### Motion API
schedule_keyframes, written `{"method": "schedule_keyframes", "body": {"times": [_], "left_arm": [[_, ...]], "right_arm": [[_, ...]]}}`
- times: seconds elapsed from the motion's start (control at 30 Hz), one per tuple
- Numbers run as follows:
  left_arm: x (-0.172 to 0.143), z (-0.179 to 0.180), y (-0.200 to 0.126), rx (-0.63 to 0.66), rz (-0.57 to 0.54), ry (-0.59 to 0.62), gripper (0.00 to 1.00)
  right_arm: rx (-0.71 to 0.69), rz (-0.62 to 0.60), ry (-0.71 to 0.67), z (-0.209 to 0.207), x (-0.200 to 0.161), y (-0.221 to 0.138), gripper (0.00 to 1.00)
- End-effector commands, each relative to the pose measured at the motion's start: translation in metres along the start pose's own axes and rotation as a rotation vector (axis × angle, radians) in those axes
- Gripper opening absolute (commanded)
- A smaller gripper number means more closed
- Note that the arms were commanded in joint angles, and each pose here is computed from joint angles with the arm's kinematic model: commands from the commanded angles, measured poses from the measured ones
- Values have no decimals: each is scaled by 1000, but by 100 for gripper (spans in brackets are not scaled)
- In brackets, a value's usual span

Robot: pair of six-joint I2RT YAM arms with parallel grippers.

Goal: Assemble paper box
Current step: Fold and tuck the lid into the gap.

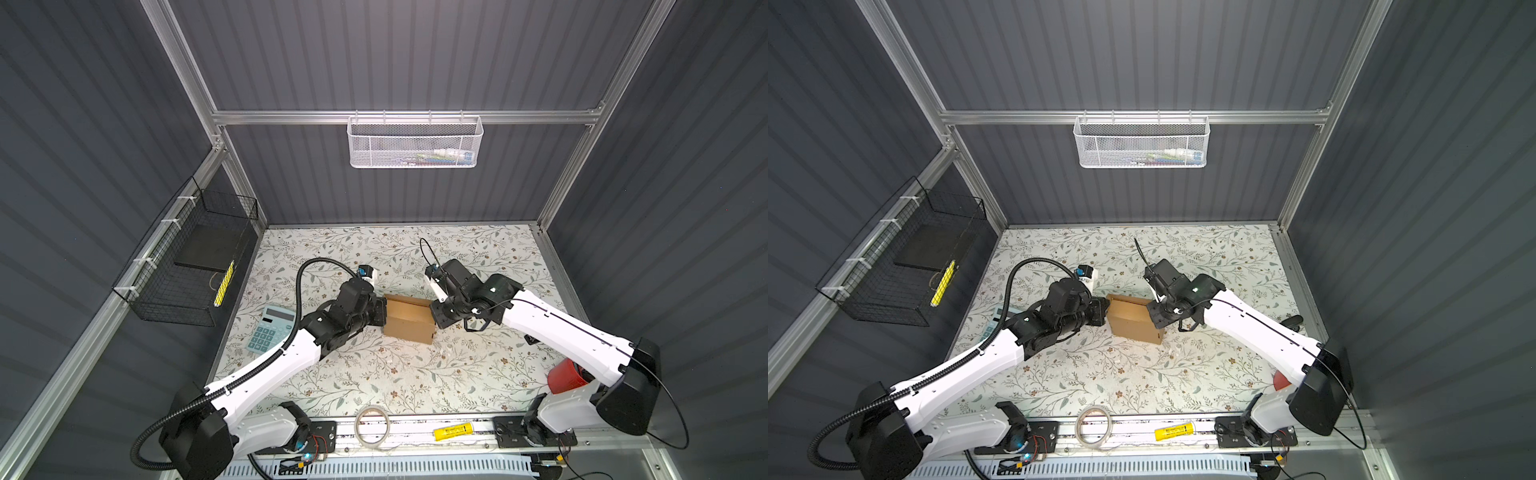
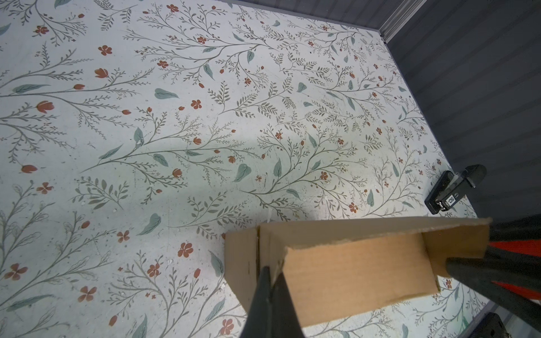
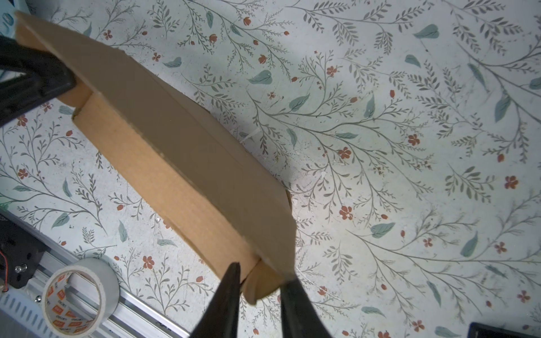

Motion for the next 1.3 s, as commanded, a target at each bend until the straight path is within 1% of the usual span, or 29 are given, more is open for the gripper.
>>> {"method": "schedule_keyframes", "body": {"times": [0.0,0.1,0.27,0.33,0.37,0.43,0.53,0.63,0.77,0.93,1.27], "left_arm": [[-27,8,3,29,86,20,0],[-26,8,3,27,84,21,0],[-26,8,2,28,83,22,0],[-26,8,2,27,84,24,0],[-26,8,2,28,84,24,0],[-26,8,2,28,84,26,0],[-26,7,2,26,83,25,0],[-26,8,1,28,80,23,0],[-27,8,-1,30,77,22,0],[-27,8,-1,29,77,26,0],[-30,8,0,25,76,22,0]], "right_arm": [[0,-29,-9,-1,2,-7,31],[4,-39,-20,-1,3,-11,36],[4,-75,-95,0,7,-24,54],[-20,-89,-164,-2,6,-32,62],[-34,-94,-204,-3,6,-35,65],[-71,-107,-318,-4,2,-42,74],[-128,-114,-482,-6,-2,-47,85],[-167,-126,-612,-6,-3,-46,92],[-168,-139,-708,-1,-1,-43,96],[-116,-168,-797,12,3,-35,97],[-47,-184,-885,31,9,-19,98]]}}
Point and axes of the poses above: each gripper's point midway between its finger pads, its own y axis out along the fingers, its own z axis along the line the jaws close on, x = y × z, the point moved 2 cm from there along -y, back along the fingers, and after that the axes turned 5 degrees about y, right-handed, at the moved point
